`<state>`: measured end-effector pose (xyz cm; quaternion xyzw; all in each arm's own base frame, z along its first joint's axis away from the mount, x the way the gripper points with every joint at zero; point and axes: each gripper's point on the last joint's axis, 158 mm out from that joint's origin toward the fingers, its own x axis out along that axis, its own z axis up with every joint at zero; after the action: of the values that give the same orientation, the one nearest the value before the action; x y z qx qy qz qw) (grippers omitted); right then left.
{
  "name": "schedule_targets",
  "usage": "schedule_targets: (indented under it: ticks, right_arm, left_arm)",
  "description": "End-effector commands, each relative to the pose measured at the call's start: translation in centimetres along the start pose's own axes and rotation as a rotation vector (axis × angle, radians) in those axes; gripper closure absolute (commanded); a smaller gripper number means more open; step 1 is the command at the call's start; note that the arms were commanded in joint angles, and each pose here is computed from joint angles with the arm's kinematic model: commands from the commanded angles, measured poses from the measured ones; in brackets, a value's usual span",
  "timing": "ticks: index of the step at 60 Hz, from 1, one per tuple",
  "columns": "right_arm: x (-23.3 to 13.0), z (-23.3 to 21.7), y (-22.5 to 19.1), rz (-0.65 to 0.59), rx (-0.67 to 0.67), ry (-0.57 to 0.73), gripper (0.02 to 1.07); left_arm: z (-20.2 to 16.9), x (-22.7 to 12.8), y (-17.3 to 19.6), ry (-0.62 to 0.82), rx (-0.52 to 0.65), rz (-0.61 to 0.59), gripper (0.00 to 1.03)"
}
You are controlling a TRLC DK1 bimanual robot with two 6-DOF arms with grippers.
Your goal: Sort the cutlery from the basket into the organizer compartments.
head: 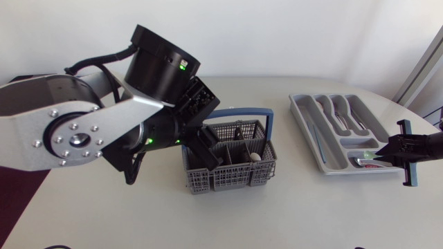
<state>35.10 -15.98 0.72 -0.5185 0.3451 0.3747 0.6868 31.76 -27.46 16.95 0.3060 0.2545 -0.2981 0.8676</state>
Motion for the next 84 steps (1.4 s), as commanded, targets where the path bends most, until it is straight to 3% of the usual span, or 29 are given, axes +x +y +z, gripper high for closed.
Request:
schedule_targets:
  ticks: [1,33,45,52,56,65,84]
  right_arm:
    - [0.7,-1.4,-0.4,0.004,-0.056,0.025,1.02]
    - [4.4,-2.5,0.5,0.042,-0.142,0.126,1.00]
    - [4.8,-2.0,0.9,0.027,-0.149,0.134,0.85]
    - [4.9,-2.1,0.9,0.006,-0.147,0.154,0.60]
    - [4.7,-2.1,0.8,-0.004,-0.139,0.159,0.53]
    - [3.1,-2.0,-0.1,-0.048,-0.105,0.163,0.48]
    - [-0.3,2.6,1.0,-0.040,0.039,0.033,0.47]
  left_arm:
    - [0.0,-0.1,-1.2,-0.010,0.039,-0.031,0.53]
    - [1.3,-0.3,-4.4,-0.036,0.120,-0.133,0.52]
    - [1.2,-0.3,-5.5,-0.036,0.156,-0.166,0.52]
    - [1.6,-0.2,-6.1,-0.039,0.183,-0.185,0.52]
    - [1.8,-0.2,-6.6,-0.038,0.202,-0.202,0.52]
    - [2.2,0.0,-7.9,-0.032,0.264,-0.241,0.52]
    - [2.8,1.0,-9.7,-0.020,0.416,-0.323,0.50]
